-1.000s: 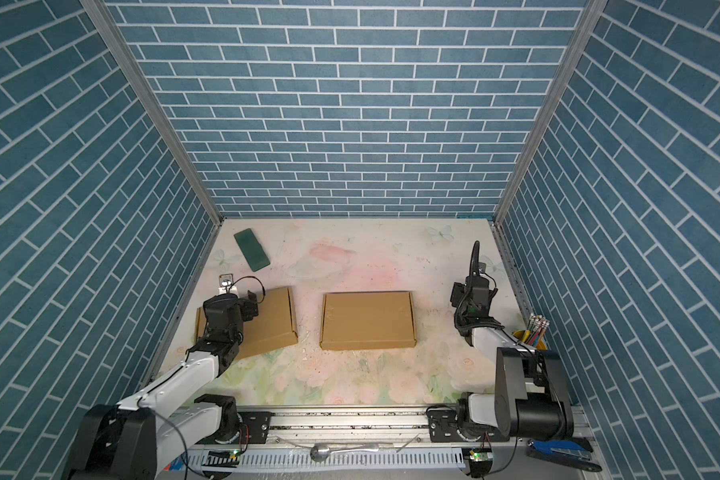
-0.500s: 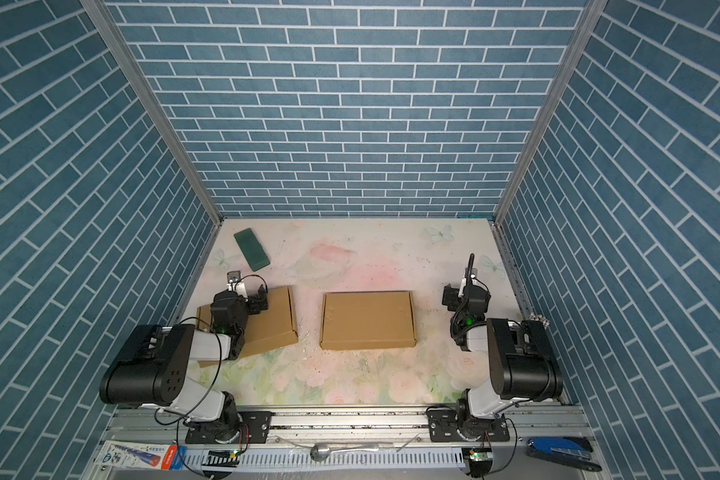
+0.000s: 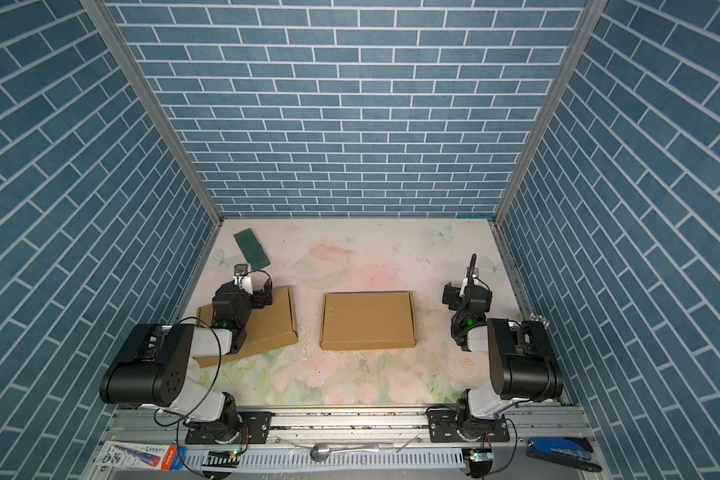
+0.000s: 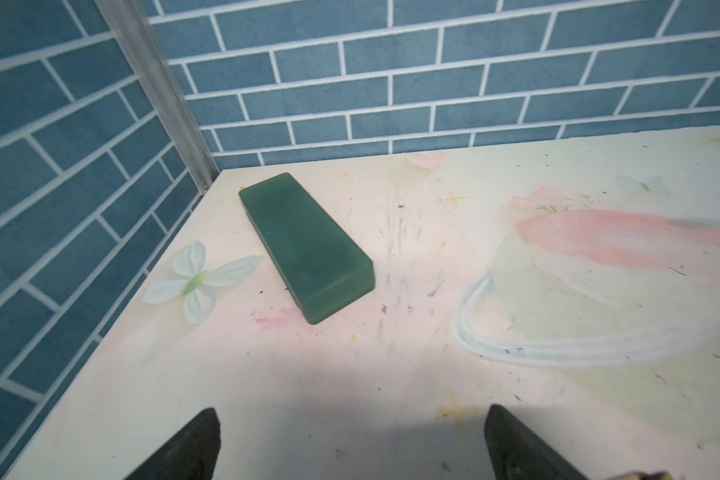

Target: Fold the paper box

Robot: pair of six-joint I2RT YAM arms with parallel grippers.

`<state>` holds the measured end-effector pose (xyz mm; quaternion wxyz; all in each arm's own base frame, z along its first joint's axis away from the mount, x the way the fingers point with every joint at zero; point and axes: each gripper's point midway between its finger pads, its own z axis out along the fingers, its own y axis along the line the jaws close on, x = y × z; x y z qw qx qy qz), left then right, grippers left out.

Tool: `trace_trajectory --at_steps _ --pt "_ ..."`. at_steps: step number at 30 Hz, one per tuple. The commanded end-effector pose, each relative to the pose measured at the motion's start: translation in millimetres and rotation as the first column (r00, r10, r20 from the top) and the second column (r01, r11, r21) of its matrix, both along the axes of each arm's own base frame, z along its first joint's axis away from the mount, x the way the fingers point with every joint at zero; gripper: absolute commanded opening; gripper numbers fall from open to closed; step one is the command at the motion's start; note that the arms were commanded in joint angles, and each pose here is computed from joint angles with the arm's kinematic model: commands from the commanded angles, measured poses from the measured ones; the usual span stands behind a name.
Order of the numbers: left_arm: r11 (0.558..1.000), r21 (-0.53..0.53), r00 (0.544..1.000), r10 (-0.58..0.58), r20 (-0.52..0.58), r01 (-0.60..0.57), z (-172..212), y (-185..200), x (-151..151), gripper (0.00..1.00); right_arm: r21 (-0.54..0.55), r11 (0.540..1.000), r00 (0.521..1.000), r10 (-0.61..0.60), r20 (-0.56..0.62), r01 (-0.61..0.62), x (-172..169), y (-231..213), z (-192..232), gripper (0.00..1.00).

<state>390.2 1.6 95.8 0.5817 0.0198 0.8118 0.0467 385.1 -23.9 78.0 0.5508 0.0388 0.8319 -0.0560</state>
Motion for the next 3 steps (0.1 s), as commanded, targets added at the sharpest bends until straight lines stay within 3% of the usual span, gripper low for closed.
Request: trace_trajectory --at_steps 1,3 --pt "0.999 0.023 1.0 -0.024 -0.02 0.024 -2.4 -5.8 3.5 0.99 -0.003 1.0 0.999 -0.012 0.042 0.012 6.7 -3.6 12.3 0.99" --pt "1.0 0.02 1.0 -0.013 -0.022 0.013 -1.9 -3.8 3.8 1.0 -0.003 1.0 0.999 -0.011 0.041 0.012 6.6 -3.5 12.2 0.99"
